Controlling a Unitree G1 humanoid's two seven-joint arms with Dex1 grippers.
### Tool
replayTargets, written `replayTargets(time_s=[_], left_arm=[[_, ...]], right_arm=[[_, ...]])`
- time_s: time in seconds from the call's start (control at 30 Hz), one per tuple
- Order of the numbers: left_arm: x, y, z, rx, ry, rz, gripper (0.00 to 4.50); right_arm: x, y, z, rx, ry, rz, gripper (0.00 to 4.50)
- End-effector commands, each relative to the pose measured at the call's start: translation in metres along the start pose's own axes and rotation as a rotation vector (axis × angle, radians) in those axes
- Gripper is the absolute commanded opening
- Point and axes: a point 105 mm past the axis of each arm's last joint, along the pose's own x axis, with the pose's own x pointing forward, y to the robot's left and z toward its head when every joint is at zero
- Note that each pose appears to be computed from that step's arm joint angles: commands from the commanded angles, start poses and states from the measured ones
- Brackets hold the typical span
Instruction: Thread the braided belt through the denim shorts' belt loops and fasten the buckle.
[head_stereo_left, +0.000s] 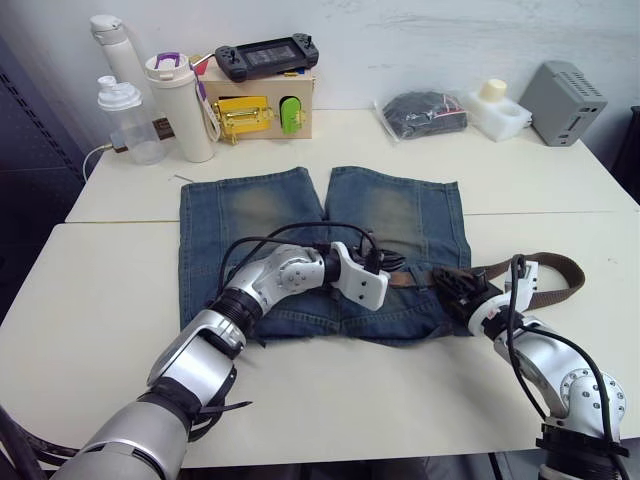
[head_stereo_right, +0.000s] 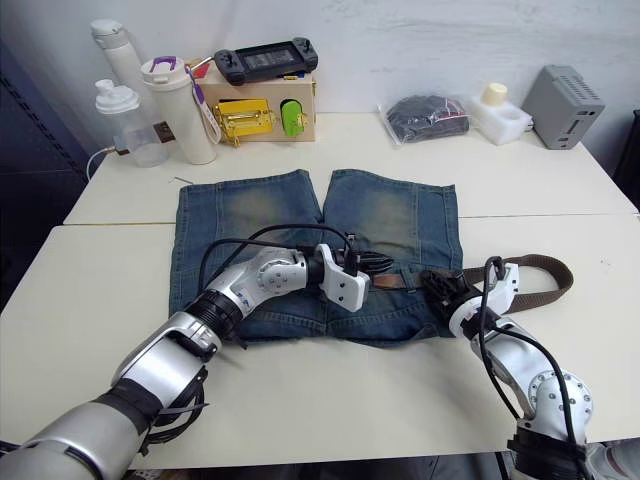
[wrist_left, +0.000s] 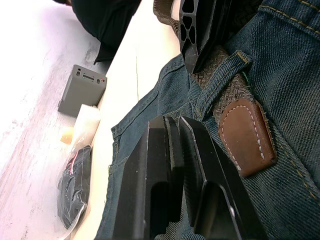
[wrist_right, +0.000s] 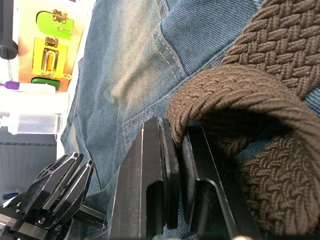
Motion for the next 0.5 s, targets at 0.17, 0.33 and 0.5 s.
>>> replayTargets(time_s=[0.17,0.33,0.5], left_arm=[[-0.019,0.011,0.004,-0.27,-0.064,0.044,0.93],[-0.035,0.027,-0.004,-0.543,-0.048,-0.034,2.87],[-0.05,0.035,-0.015,-0.791,-0.092,-0.135,3.24]], right_arm=[[0.002,-0.003,-0.011,-0.002,0.034,-0.012,0.0],[0.004,-0.004,-0.01,-0.012,0.028,-0.02,0.0],[0.008,-0.005,-0.008,-0.024,0.025,-0.022,0.0]])
